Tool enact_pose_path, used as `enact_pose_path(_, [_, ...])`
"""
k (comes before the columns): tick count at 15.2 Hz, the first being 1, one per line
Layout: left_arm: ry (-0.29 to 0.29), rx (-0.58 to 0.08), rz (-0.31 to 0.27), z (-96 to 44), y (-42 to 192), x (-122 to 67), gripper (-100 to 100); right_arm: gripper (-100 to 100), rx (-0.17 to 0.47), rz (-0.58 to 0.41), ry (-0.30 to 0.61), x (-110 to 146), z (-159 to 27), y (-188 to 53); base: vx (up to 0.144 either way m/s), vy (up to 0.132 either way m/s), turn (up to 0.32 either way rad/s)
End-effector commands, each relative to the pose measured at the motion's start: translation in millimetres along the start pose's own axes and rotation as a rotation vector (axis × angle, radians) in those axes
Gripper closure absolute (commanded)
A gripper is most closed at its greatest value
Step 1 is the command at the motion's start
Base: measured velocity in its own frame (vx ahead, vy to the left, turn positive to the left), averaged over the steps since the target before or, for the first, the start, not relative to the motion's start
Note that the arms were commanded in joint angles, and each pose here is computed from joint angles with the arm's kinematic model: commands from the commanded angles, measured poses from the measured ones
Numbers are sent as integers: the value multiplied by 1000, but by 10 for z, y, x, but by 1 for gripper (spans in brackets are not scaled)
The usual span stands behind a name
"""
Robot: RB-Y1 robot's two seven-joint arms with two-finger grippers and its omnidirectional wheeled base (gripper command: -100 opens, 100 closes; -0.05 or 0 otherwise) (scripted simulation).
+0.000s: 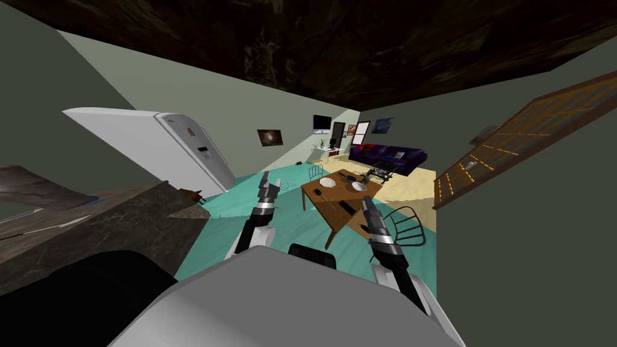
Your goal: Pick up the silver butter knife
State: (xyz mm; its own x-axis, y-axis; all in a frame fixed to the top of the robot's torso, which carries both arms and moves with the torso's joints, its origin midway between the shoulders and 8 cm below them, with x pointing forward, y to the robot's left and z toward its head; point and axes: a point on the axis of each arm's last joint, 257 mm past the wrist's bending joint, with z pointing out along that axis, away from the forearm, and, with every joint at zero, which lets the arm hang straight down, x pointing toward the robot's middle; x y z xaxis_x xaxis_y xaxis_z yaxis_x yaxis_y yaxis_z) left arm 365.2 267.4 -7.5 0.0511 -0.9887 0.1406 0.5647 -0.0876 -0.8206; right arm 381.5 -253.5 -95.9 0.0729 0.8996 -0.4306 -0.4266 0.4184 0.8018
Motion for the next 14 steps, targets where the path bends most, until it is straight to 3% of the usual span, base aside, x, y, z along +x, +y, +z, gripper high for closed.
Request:
enact_pose_path(1, [0, 0, 0, 0, 0, 0, 0, -100, 39, -46, 44, 76, -65, -218, -32, 171, 52])
enact_pose_path(3, [0, 0, 0, 0, 0, 0, 0, -100, 47, -45, 46, 86, -80, -260, -18, 122, 27])
enact_pose_path(10, [0, 0, 0, 0, 0, 0, 0, -100, 182, -200, 187, 213, -388, -998, -7, 150, 80])
enact_pose_path(12, [0, 0, 0, 0, 0, 0, 0, -100, 199, -199, 191, 223, -430, -1072, 20, 136, 52])
enact_pose_path(14, [0, 0, 0, 0, 0, 0, 0, -100, 241, -243, 231, 234, -551, -1294, 29, 113, 91])
